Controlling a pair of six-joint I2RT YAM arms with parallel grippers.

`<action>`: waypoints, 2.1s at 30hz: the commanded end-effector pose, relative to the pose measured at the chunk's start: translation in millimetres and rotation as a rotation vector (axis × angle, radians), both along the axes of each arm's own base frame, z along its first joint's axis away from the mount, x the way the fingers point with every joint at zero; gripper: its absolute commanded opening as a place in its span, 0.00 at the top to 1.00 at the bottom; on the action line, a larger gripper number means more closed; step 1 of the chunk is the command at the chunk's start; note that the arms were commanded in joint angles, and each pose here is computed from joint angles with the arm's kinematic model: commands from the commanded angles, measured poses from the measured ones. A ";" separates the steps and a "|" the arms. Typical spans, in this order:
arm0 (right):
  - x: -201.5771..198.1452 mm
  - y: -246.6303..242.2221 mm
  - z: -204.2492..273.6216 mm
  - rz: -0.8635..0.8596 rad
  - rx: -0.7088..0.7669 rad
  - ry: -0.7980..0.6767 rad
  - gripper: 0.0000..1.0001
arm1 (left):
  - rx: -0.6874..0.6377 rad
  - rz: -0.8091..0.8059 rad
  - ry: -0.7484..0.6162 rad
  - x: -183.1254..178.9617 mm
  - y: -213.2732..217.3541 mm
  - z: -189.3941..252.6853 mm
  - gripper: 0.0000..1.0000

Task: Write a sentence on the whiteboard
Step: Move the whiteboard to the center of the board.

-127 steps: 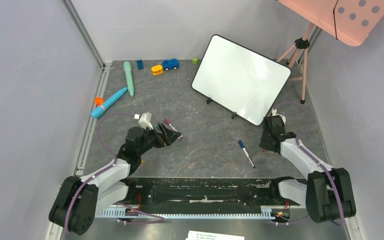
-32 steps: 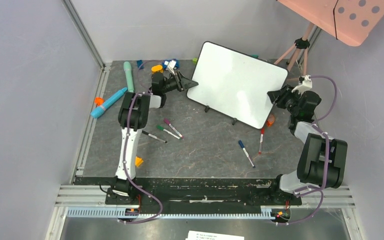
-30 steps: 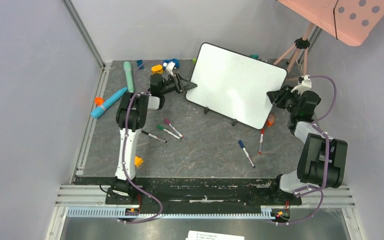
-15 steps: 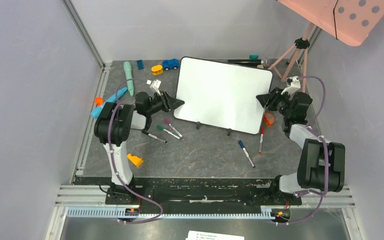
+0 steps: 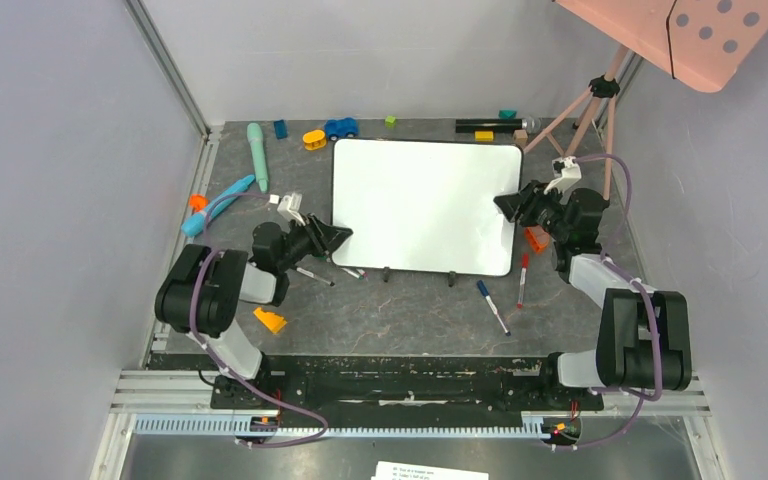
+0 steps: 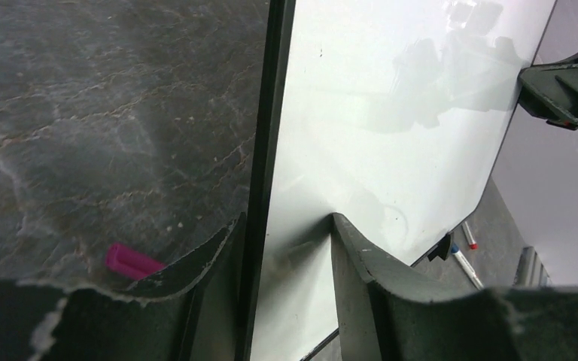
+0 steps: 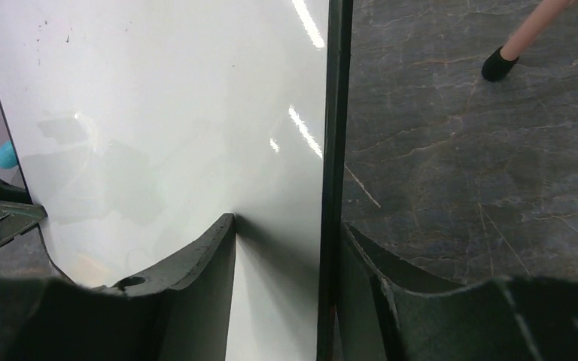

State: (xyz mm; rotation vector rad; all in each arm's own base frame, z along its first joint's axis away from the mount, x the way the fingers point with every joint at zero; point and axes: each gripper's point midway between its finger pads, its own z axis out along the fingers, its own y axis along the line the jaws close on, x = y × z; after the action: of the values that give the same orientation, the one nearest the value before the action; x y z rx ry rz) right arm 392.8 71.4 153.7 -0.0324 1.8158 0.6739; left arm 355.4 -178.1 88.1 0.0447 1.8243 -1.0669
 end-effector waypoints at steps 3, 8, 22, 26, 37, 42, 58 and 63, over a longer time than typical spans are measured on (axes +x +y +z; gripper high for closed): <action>-13.6 51.1 -23.3 0.146 0.003 0.063 0.54 | 0.124 0.023 -0.075 -12.2 2.8 14.8 0.52; -8.1 61.5 -23.6 0.162 0.006 0.055 0.53 | 0.148 0.067 -0.109 -22.1 12.8 22.3 0.52; -12.2 58.0 -23.8 0.166 -0.078 0.034 0.32 | 0.160 0.048 -0.071 -46.3 16.0 9.4 0.40; -13.8 51.2 -21.9 0.136 -0.108 0.035 0.16 | 0.177 0.063 -0.056 -43.8 18.7 12.5 0.35; -17.7 24.8 0.5 0.039 -0.119 -0.008 0.02 | 0.183 0.193 -0.127 -50.8 40.0 29.6 0.00; -23.6 1.0 13.9 -0.016 -0.132 -0.012 0.02 | 0.221 0.205 -0.142 -56.3 45.9 33.5 0.00; -110.9 -72.5 -35.9 -0.480 -0.191 0.288 0.02 | 0.056 0.533 0.041 -79.4 91.7 28.7 0.00; -135.5 -76.8 -64.5 -0.519 -0.195 0.357 0.02 | 0.006 0.492 -0.037 -89.4 85.9 37.5 0.00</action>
State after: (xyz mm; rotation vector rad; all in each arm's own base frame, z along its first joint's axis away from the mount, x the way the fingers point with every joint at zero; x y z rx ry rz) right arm 279.9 5.0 114.6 0.3150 2.0503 0.1915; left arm 271.3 -90.6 123.6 -0.3148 1.7184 -0.6520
